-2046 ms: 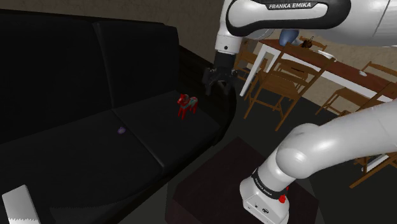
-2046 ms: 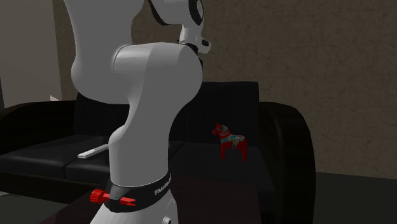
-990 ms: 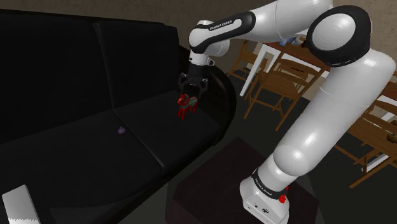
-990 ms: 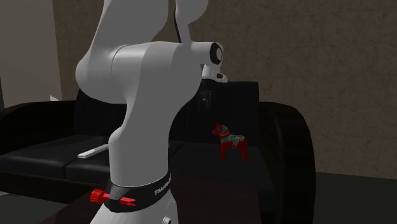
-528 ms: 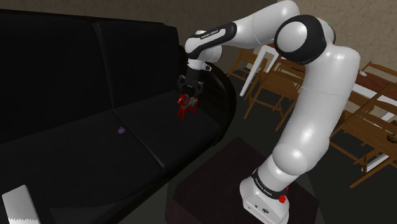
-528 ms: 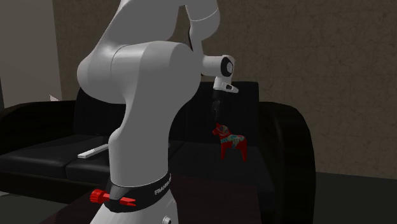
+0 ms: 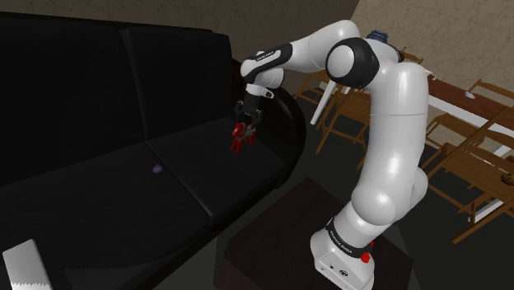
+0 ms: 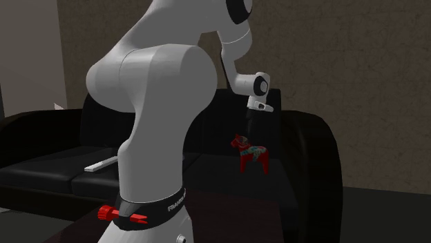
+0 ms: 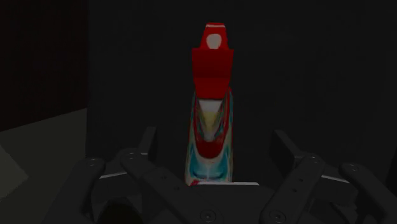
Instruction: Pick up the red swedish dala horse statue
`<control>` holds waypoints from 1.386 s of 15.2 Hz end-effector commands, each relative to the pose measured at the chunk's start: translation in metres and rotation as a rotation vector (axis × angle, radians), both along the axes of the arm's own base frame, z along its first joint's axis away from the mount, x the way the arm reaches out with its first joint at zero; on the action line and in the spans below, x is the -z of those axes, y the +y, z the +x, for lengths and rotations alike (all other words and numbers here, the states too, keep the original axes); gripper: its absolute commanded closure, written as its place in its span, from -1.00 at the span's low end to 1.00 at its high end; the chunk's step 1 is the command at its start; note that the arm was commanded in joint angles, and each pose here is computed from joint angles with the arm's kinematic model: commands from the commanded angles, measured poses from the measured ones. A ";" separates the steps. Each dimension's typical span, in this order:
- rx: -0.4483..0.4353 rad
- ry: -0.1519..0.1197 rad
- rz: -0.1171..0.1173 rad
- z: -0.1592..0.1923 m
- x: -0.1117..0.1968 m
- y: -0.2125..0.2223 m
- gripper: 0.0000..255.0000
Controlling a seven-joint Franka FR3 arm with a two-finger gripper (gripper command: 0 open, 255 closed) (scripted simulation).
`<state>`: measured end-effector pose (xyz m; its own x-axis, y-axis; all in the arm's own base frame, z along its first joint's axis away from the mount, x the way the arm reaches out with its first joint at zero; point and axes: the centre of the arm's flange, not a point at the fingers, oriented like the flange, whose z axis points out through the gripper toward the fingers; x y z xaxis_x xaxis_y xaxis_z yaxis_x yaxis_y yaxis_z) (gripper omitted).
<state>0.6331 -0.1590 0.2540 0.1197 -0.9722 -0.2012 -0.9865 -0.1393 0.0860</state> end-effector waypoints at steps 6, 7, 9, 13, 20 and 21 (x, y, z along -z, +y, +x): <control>0.027 0.004 -0.004 0.003 0.039 -0.006 -1.00; 0.027 0.004 -0.004 0.003 0.044 -0.006 -1.00; 0.027 0.004 -0.004 0.003 0.047 -0.006 -1.00; 0.027 0.004 -0.004 0.002 0.047 -0.006 1.00; 0.027 0.004 -0.004 0.003 0.042 -0.006 1.00; 0.027 0.004 -0.004 0.003 0.037 -0.006 1.00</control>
